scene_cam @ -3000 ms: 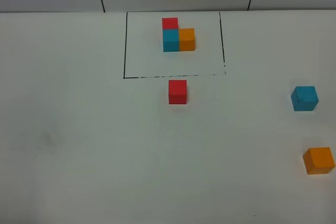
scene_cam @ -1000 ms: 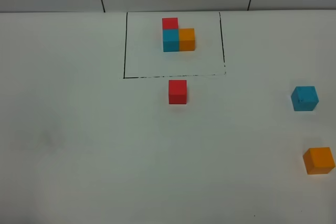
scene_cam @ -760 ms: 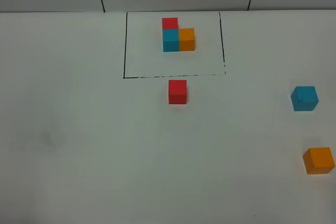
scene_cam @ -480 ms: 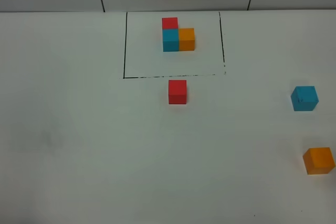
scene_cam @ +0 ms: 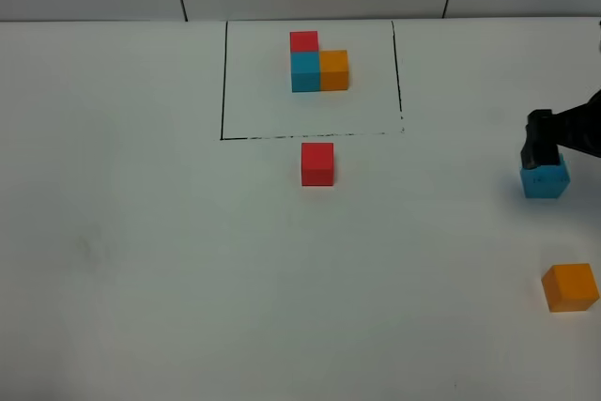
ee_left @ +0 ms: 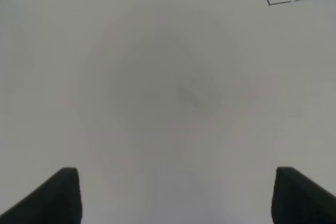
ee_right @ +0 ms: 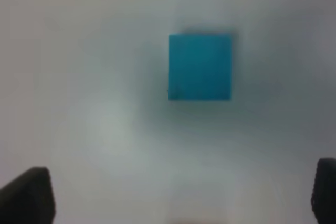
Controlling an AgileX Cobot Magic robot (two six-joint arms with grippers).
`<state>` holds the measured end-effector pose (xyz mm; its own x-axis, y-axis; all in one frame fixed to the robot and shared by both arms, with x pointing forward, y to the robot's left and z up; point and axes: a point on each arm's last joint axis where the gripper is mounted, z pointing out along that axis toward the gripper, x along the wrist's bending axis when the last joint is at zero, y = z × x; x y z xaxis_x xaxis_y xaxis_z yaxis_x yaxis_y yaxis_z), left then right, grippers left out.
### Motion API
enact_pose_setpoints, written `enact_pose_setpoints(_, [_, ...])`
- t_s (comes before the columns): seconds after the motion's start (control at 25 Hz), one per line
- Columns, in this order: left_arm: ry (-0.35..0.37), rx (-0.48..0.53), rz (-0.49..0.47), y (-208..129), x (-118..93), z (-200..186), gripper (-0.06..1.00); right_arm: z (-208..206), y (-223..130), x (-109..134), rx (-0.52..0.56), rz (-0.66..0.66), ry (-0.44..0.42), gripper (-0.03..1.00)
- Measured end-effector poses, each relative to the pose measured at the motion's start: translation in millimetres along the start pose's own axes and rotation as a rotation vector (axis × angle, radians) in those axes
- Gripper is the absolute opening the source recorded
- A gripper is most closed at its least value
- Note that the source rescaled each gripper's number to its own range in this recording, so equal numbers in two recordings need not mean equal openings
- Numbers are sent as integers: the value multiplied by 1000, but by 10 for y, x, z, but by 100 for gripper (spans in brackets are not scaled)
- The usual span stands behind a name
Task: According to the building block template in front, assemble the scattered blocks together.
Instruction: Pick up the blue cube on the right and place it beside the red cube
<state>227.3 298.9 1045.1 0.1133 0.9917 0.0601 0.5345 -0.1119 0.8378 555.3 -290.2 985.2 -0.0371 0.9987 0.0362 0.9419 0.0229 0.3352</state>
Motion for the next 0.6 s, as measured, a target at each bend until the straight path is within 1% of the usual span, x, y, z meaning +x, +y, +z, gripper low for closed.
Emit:
enact_pose_setpoints(0.12, [0,0,0,0,0,0,68,298,44,-14,38,-3,-1,100])
enact_pose_setpoints(0.24, [0,0,0,0,0,0,68,498,66,-24,60,-2,-2,100])
enact_pose_setpoints(0.36, [0,0,0,0,0,0,68,624,99,-38,66,-2,-4,96])
enact_pose_setpoints(0.48, [0,0,0,0,0,0,68,697,113,-58,75,-9,-10,87])
enact_pose_setpoints(0.6, [0,0,0,0,0,0,68,751,99,-65,88,-14,-13,69])
